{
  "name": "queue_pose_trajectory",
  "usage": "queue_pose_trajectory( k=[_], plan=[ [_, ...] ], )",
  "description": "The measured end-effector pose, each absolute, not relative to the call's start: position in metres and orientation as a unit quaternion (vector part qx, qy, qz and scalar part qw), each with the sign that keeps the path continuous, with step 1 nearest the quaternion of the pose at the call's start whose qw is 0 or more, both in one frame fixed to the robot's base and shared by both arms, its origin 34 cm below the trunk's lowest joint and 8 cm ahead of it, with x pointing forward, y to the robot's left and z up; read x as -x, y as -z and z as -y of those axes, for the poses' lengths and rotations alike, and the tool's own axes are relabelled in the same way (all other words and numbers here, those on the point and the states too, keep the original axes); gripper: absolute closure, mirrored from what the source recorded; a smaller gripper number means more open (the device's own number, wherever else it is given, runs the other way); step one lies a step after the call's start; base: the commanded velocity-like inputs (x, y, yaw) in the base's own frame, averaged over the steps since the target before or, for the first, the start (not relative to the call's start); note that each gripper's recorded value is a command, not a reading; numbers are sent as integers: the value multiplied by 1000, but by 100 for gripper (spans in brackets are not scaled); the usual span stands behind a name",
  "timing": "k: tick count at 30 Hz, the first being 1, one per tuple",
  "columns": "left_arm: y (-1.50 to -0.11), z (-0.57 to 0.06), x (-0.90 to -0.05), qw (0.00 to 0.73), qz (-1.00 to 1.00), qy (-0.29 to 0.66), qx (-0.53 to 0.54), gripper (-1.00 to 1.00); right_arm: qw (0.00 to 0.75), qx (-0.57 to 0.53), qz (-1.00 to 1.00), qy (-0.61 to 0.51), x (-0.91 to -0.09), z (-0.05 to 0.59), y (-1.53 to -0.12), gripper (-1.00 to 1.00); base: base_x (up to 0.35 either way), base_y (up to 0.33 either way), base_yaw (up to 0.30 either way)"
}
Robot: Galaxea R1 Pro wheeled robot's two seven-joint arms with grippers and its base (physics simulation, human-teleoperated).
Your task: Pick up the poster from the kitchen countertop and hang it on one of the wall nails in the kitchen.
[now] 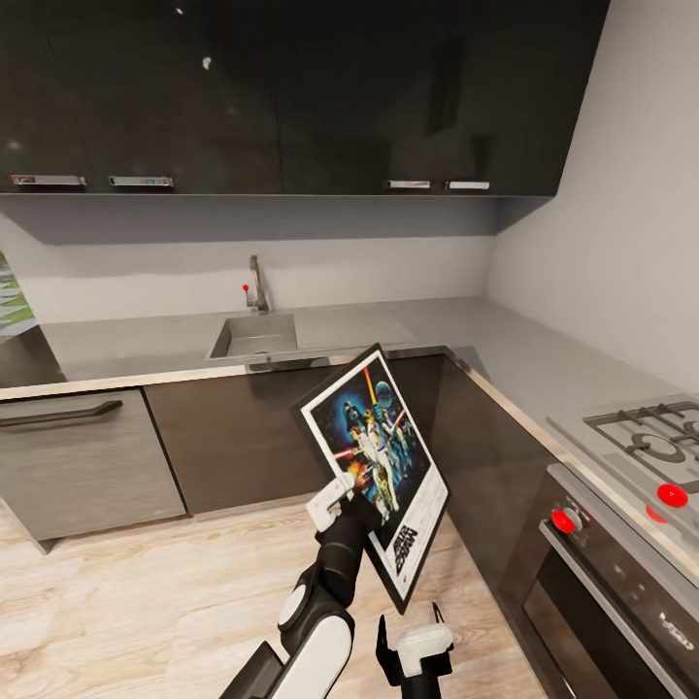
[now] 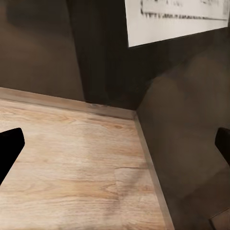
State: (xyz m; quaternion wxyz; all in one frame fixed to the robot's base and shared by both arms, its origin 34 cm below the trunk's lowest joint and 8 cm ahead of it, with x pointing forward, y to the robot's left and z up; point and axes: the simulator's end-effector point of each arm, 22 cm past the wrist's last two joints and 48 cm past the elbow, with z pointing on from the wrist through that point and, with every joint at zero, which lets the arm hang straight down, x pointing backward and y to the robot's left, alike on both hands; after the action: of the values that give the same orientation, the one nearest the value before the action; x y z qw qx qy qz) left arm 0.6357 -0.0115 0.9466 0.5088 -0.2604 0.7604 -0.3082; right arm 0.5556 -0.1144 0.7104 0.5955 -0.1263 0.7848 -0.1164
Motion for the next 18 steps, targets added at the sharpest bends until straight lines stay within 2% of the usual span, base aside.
queue_pose_trajectory(
  k=[18],
  plan=[
    [-946,5,-638,518,-751,304,275,100,596,125,-784,118,-556,115,-711,-100,0,0,0]
  ],
)
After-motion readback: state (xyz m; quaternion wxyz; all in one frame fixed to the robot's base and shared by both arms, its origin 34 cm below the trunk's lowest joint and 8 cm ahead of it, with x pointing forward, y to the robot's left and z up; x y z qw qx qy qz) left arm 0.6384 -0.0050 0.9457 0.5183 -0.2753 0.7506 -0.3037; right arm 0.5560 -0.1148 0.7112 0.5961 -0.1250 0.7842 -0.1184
